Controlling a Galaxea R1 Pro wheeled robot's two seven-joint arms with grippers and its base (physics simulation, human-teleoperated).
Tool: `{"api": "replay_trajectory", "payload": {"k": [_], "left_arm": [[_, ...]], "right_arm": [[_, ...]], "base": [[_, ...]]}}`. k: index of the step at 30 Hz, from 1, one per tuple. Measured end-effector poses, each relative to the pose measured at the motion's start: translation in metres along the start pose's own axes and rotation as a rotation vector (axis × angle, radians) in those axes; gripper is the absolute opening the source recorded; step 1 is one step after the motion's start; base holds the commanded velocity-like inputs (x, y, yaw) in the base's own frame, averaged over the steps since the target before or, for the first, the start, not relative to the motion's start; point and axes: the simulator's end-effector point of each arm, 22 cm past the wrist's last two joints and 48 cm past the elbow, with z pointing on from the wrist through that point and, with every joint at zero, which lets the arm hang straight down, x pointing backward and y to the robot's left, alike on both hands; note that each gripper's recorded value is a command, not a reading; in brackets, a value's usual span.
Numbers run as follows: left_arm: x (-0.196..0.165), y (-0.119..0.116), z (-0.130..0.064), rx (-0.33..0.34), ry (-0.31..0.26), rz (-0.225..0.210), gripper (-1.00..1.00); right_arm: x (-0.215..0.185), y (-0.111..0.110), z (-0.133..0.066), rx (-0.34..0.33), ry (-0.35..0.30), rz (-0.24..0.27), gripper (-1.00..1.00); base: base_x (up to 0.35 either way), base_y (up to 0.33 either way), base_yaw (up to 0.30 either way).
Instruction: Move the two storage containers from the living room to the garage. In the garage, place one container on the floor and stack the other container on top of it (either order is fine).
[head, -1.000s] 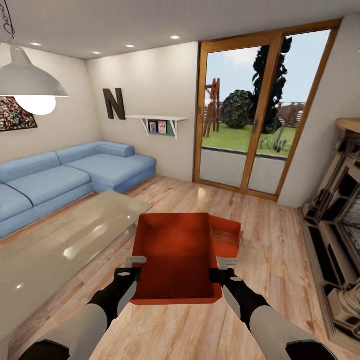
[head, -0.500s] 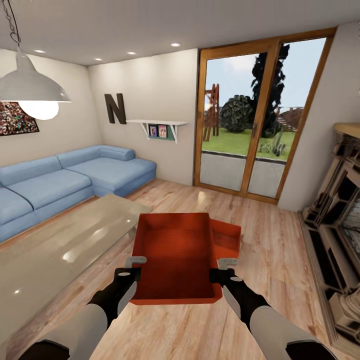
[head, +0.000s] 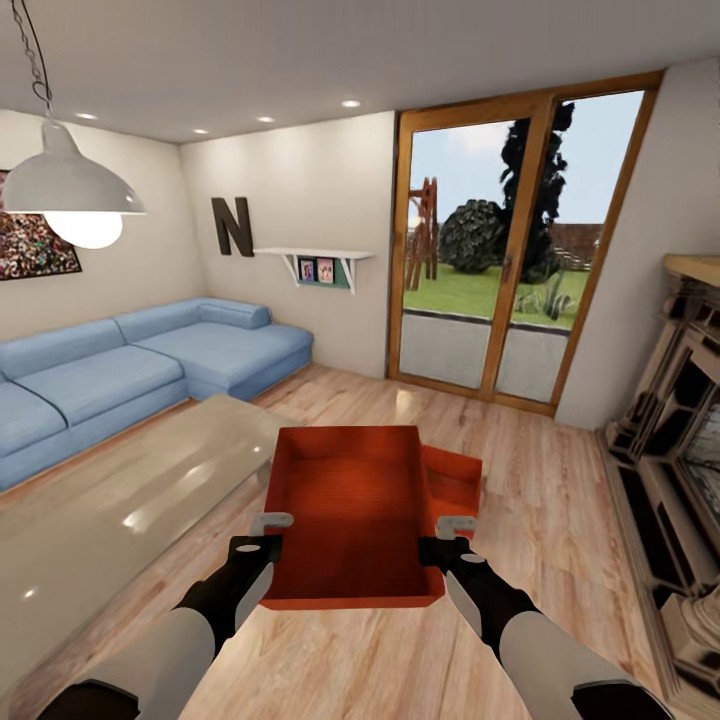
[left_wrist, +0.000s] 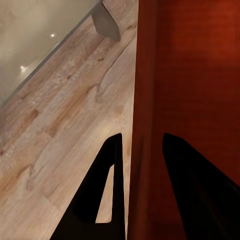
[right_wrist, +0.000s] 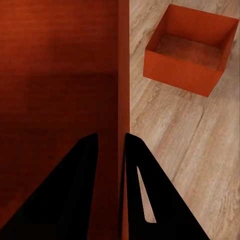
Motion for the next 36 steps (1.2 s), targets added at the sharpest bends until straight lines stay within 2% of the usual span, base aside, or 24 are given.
{"api": "replay_trajectory", "payload": {"k": [36], "left_arm": [[-0.025, 0.003, -0.015, -0.001, -0.048, -0.01, -1.0]], "right_arm": [[-0.027, 0.001, -0.014, -0.001, -0.049, -0.004, -1.0]], "base": [[0.0, 0.0, 0.0]]}}
